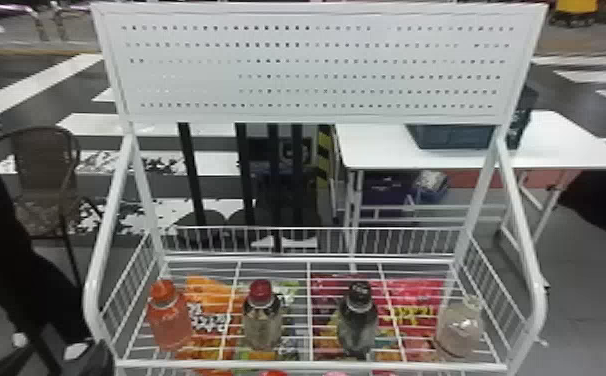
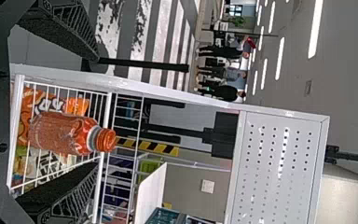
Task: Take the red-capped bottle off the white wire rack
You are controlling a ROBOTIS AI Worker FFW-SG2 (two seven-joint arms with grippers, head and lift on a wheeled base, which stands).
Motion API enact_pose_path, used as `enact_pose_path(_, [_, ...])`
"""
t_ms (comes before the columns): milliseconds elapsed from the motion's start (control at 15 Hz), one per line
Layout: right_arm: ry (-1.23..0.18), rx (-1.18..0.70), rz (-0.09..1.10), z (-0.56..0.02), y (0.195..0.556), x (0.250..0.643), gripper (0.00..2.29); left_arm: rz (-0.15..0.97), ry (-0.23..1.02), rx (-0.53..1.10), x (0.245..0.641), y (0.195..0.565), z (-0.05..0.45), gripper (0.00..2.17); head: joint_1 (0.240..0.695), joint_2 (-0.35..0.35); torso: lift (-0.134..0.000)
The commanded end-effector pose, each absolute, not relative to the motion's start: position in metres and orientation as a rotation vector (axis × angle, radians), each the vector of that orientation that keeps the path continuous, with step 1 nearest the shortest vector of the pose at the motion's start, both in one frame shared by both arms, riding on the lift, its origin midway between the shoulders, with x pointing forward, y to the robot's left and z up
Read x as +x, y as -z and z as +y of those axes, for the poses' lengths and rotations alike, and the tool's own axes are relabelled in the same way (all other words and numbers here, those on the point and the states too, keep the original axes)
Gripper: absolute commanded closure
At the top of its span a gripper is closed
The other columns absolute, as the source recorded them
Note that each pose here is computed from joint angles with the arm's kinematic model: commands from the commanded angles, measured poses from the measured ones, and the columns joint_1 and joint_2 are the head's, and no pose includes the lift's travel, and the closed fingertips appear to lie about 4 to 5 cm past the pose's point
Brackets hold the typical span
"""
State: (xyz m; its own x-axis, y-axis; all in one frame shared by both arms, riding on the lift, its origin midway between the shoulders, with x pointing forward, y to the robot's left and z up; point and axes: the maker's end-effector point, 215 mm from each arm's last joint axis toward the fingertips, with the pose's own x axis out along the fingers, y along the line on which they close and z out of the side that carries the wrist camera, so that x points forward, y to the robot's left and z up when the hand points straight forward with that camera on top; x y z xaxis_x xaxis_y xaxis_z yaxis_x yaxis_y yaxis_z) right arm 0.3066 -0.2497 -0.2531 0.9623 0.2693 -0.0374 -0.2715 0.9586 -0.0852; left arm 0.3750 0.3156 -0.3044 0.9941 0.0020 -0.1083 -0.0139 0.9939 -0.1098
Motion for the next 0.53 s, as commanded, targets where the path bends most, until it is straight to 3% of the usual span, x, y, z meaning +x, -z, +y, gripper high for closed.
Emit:
enact_pose_path(0, [-0.274, -0.088, 0.026, -0.2495, 0.2536, 0.3065, 0.15, 0.106, -0.008, -0.109, 0.375, 0.3037, 0.3158, 0.08, 0.499, 0.0, 0.0])
enact_pose_path(467, [-0.273, -0.09, 0.024, -0.2499, 0.2528, 0.3066, 0.15, 0.091, -0.004, -0.106, 0.3747, 0.3004, 0.3126, 0.08, 0.499, 0.0, 0.0])
